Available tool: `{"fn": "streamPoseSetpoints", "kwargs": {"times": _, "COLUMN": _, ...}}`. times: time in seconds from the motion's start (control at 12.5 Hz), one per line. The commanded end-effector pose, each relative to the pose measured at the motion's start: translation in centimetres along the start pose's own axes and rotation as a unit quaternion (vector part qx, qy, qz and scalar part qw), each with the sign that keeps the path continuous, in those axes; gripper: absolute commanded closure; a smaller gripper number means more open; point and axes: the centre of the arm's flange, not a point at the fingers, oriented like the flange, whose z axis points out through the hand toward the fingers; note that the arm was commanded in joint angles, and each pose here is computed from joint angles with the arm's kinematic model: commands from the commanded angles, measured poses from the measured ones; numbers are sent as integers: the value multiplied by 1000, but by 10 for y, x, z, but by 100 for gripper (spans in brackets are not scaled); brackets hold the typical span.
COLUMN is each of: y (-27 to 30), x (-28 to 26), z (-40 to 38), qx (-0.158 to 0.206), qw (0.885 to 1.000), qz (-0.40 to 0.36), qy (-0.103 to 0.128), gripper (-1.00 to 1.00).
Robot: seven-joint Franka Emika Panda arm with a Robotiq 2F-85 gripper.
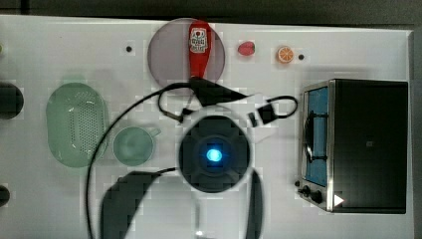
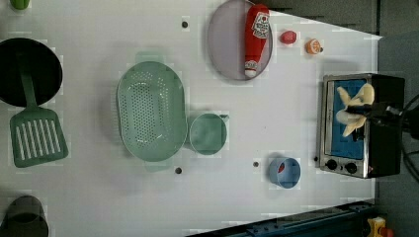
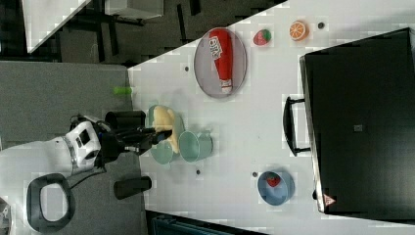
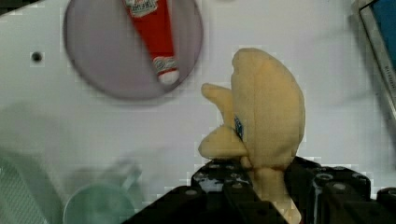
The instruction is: Pick Banana and place it in mug.
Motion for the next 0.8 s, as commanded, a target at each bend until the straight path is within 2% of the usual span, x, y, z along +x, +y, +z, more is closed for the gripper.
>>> {"fn": "streamPoseSetpoints", "kwargs": {"times": 0.08, "y": -92, "x": -56, "z": 36, "qx": -26, "qw": 993, "qz": -106, "qy": -42, "gripper": 42}}
{"fn": "streamPoseSetpoints", "kwargs": {"times": 0.24, "y": -122, "x": -76, "z": 44, "qx": -31, "qw": 989, "qz": -134, "qy": -48, "gripper": 42}}
{"fn": "streamPoseSetpoints", "kwargs": {"times": 0.56, "y": -167, "x": -111, "z": 69, "qx": -50, "qw": 995, "qz": -51, "qy": -65, "gripper": 42}}
{"fn": "streamPoseSetpoints", "kwargs": {"times": 0.8, "y": -191, "x": -126, "z": 102, "qx": -41, "qw": 997, "qz": -8, "qy": -71, "gripper": 42}}
